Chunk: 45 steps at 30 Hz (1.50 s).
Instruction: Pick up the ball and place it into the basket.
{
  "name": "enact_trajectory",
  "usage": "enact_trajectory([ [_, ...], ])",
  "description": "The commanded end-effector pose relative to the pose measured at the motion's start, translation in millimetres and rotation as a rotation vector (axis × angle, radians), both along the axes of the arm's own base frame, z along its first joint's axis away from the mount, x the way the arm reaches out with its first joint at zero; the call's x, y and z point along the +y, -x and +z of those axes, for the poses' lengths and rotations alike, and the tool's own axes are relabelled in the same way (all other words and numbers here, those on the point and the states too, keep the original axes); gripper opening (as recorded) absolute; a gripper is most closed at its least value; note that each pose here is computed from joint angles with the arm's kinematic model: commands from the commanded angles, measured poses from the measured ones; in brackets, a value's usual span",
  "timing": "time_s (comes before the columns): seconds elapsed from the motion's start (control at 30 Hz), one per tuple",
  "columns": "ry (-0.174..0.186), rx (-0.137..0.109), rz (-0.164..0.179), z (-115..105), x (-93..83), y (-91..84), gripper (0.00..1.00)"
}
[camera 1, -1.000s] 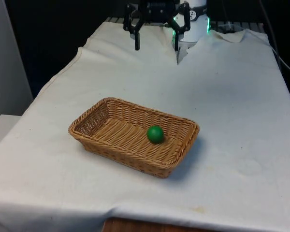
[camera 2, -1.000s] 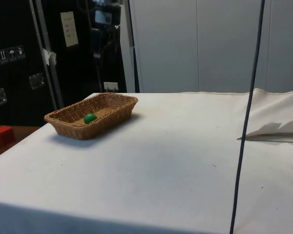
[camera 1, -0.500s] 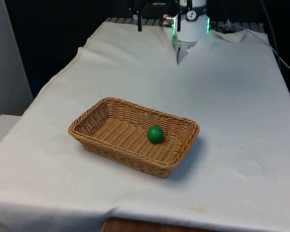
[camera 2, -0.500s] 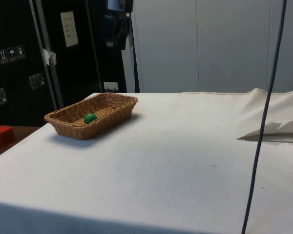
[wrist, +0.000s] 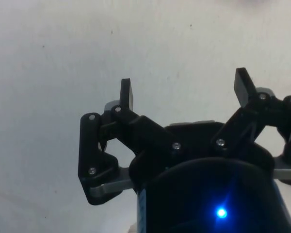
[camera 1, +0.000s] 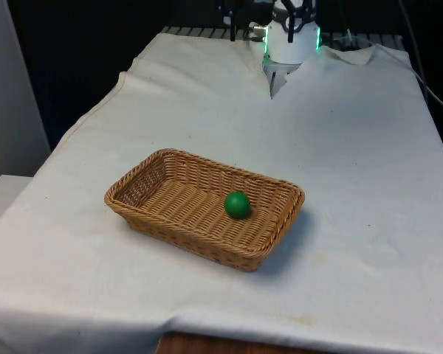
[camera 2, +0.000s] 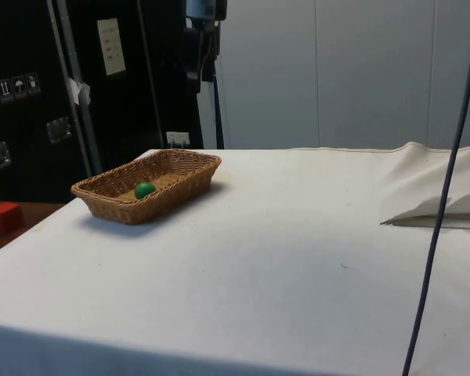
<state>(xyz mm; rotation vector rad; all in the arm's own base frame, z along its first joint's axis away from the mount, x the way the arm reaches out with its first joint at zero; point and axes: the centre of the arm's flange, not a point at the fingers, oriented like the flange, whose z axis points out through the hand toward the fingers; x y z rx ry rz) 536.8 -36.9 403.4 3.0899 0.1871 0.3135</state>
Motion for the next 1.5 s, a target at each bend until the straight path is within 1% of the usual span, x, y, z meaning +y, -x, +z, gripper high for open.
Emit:
enact_trajectory([
  [0.0,0.015,0.002,0.001,0,4.1,2.8,1.0],
  [0.2,0.019,0.01,0.022,-2,19.8,9.7,1.0],
  [0.23,0.007,0.007,0.026,-2,19.0,9.0,1.0],
  [0.27,0.018,0.011,0.024,-2,21.4,10.4,1.0],
  [0.4,0.016,0.015,0.037,-3,29.4,12.5,1.0],
  [0.57,0.006,0.013,0.046,-4,32.3,11.3,1.0],
  [0.73,0.008,0.014,0.042,-4,33.3,11.7,1.0],
  [0.83,0.006,0.016,0.036,-5,34.9,11.1,1.0],
  [0.87,0.005,0.02,0.026,-6,36.0,11.2,1.0],
  [0.9,0.004,0.014,0.035,-5,35.0,11.1,1.0],
  [0.93,0.005,0.022,0.021,-7,37.1,11.3,1.0],
  [1.0,0.004,0.028,0.012,-8,38.2,11.4,1.0],
  [1.07,0.004,0.04,-0.005,-11,37.7,11.7,1.0],
  [1.1,0.005,0.042,-0.009,-12,37.8,11.5,1.0],
  [1.13,0.001,0.034,-0.001,-11,38.3,12.0,1.0],
  [1.17,0.006,0.046,-0.014,-12,37.2,11.6,1.0],
  [1.33,0.014,0.067,-0.036,-14,36.4,11.5,1.0],
  [1.37,0.015,0.07,-0.041,-14,36.4,11.6,1.0],
  [1.4,0.002,0.062,-0.032,-13,37.6,12.6,1.0],
  [1.43,0.016,0.074,-0.044,-14,36.3,11.5,1.0],
  [1.47,0.018,0.079,-0.048,-15,36.2,11.7,1.0],
])
